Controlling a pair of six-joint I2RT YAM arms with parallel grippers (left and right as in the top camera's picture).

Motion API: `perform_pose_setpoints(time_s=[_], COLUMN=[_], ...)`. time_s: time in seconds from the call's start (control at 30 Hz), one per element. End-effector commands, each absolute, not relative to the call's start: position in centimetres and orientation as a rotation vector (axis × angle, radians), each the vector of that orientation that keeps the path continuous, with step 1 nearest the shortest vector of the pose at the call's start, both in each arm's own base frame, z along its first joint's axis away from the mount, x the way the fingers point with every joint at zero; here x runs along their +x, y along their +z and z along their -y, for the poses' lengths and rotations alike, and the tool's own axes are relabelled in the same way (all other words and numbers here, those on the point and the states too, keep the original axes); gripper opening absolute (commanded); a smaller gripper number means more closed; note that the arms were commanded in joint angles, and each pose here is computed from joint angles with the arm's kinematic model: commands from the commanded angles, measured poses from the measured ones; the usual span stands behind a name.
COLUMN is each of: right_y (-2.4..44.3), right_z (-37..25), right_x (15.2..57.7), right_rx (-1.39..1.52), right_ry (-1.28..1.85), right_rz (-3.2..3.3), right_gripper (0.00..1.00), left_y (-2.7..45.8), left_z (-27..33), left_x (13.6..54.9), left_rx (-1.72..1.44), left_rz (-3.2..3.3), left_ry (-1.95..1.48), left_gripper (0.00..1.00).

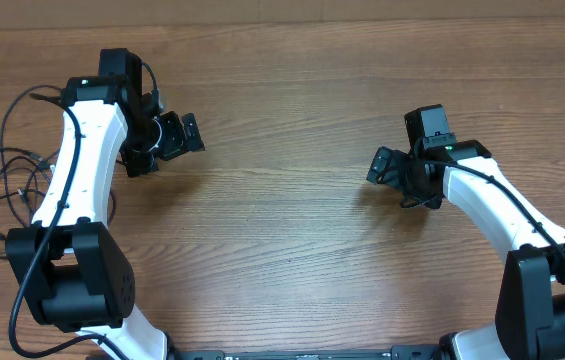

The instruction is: Untangle cables

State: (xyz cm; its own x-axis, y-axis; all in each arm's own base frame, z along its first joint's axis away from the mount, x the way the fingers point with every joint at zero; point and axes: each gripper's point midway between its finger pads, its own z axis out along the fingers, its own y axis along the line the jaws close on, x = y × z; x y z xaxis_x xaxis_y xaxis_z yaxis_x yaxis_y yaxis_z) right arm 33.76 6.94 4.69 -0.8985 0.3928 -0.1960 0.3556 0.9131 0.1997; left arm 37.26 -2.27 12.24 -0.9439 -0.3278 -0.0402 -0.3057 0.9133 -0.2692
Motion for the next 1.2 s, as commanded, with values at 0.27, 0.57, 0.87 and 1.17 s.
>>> perform_pose_setpoints(time_s=[0.27, 0.57, 0.87, 1.17], right_y=[4.4, 4.4, 4.4, 4.4], right_z=[-6.8, -6.8, -6.8, -6.8], right_x=[33.6, 33.6, 33.6, 33.6], right_rx=[0.577, 0.577, 0.577, 0.577], right_ry=[0.218, 0.218, 0.218, 0.218], right_rz=[-2.846, -2.845, -2.846, -2.846], right_gripper=[1.00, 1.00, 1.00, 1.00], left_y=[12.0, 12.0, 13.4, 19.7], left_z=[2.4, 2.4, 2.9, 5.0], left_x=[37.1, 37.1, 37.0, 35.8], left_rx=[-0.518, -0.518, -0.481, -0.341], left_rz=[-2.996, -2.996, -2.962, -2.806], left_ry=[-0.413, -0.413, -0.409, -0.430], left_gripper=[1.00, 1.00, 1.00, 1.00])
